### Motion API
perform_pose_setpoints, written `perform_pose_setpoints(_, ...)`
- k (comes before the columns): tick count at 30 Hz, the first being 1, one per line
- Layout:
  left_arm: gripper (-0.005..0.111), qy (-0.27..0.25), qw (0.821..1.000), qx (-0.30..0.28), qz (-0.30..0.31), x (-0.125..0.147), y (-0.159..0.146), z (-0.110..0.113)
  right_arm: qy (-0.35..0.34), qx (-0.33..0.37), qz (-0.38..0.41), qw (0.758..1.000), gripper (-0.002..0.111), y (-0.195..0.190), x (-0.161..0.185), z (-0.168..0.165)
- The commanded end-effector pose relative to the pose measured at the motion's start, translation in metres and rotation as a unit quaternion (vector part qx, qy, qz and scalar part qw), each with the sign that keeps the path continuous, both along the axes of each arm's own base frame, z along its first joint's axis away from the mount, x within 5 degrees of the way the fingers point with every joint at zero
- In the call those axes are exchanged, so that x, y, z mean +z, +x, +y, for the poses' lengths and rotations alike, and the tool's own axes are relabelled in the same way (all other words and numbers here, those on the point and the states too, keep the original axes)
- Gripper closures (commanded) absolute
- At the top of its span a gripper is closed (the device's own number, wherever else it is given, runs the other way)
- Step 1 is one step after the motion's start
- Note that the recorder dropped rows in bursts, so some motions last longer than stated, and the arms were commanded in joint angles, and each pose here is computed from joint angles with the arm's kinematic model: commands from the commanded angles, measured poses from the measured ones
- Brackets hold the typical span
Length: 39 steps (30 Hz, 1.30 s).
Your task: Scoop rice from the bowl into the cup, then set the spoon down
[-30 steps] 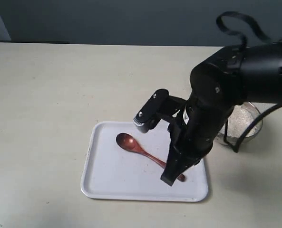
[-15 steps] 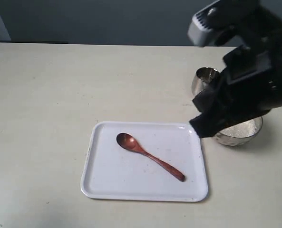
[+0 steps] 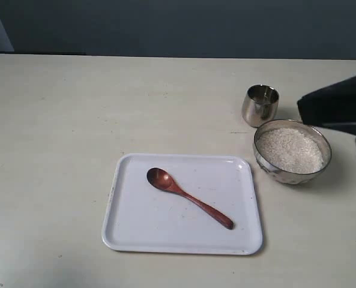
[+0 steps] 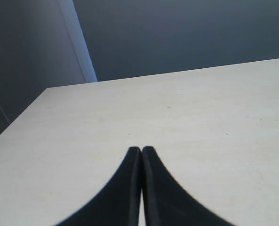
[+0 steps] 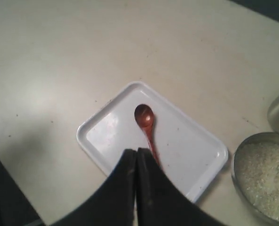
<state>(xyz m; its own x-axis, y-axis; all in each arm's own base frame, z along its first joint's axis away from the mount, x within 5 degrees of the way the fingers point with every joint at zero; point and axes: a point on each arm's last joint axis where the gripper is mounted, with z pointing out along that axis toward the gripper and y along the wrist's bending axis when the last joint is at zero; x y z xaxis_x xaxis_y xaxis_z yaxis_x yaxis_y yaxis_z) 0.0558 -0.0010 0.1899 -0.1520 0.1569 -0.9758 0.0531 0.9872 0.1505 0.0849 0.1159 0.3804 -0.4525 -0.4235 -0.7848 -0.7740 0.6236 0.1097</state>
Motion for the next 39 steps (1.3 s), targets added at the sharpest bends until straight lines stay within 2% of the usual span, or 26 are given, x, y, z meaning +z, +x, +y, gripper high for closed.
perform_pose_setpoints(1,0.106,-0.004,1.0,-0.002,-0.004,0.002,0.0,0.0,0.017,-0.018,-0.09,0.996,0.108,0.007,0.011,-0.006)
perform_pose_setpoints(3,0.106,-0.004,1.0,-0.002,-0.004,0.002,0.0,0.0,0.019,-0.05,-0.125,0.991,0.108,0.012,0.016,-0.016)
perform_pose_setpoints(4,0.106,-0.004,1.0,-0.002,-0.004,0.002,0.0,0.0,0.026,-0.101,-0.136,0.985,0.108,0.017,0.013,-0.031)
perform_pose_setpoints(6,0.106,-0.004,1.0,-0.002,-0.004,0.002,0.0,0.0,0.045,-0.184,-0.152,0.97,0.108,0.017,-0.004,-0.056)
perform_pose_setpoints(7,0.106,-0.004,1.0,-0.002,-0.004,0.002,0.0,0.0,0.047,-0.204,-0.16,0.965,0.108,0.016,-0.01,-0.062)
perform_pose_setpoints(8,0.106,-0.004,1.0,-0.002,-0.004,0.002,0.0,0.0,0.049,-0.24,-0.182,0.952,0.108,0.011,-0.028,-0.076)
perform_pose_setpoints(14,0.106,-0.004,1.0,-0.002,-0.004,0.002,0.0,0.0,0.084,-0.32,-0.293,0.897,0.108,-0.025,-0.113,-0.102)
perform_pose_setpoints(18,0.106,-0.004,1.0,-0.002,-0.004,0.002,0.0,0.0,0.11,-0.361,-0.286,0.881,0.108,-0.033,-0.151,-0.106)
perform_pose_setpoints(23,0.106,-0.004,1.0,-0.002,-0.004,0.002,0.0,0.0,0.13,-0.396,-0.233,0.879,0.108,-0.03,-0.186,-0.107)
perform_pose_setpoints(27,0.106,-0.004,1.0,-0.002,-0.004,0.002,0.0,0.0,0.116,-0.391,-0.208,0.889,0.108,-0.031,-0.191,-0.105)
perform_pose_setpoints(39,0.106,-0.004,1.0,-0.002,-0.004,0.002,0.0,0.0,0.116,-0.391,-0.207,0.889,0.108,-0.031,-0.191,-0.105)
